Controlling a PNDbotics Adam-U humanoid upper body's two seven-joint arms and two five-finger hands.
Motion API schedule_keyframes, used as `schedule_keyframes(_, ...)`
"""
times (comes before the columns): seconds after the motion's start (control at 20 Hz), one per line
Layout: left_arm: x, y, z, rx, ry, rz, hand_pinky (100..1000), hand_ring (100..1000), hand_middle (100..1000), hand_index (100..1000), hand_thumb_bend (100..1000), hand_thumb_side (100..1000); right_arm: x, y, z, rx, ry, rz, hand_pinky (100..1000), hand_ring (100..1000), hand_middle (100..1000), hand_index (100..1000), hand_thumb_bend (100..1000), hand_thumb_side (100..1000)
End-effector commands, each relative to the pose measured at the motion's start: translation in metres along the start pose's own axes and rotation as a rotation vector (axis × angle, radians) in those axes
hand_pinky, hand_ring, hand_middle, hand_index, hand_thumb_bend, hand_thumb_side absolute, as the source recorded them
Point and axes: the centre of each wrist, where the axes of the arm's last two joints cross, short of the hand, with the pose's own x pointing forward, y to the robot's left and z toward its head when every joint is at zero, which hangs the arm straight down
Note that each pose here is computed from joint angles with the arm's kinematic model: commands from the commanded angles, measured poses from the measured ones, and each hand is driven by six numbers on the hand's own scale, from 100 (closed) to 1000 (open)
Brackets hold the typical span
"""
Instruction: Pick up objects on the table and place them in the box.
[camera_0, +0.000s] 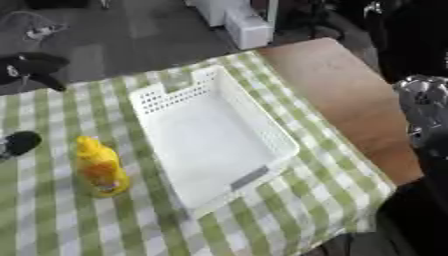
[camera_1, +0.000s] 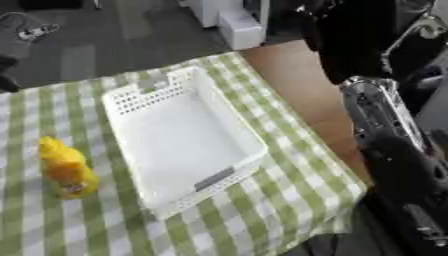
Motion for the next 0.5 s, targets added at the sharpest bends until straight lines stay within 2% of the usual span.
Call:
schedule_keyframes(0.05, 0.0016, 0.0109, -0.0024, -0.189, -0.098, -0.143, 826, 777, 929, 963, 353, 685, 0.0064, -0.0011, -0.0085, 0.035, -0.007, 0.021, 142, 497, 551, 734, 339, 743)
schedule_keyframes(0.3, -0.0016, 0.0089, -0.0024, -0.211, -0.080, -0.152, 825, 775, 929, 965, 332, 696, 0.0066, -0.0012, -0.0083, 0.034, -0.006, 0.022, 141, 497, 551, 734, 339, 744)
schedule_keyframes(0.5, -0.0035, 0.0067, -0.0045, -0.222, -0.082, -0.151, 826, 776, 929, 966, 348, 713, 0.0064, -0.0011, -0.0085, 0.036, -0.006, 0.022, 141, 497, 551, 734, 339, 744)
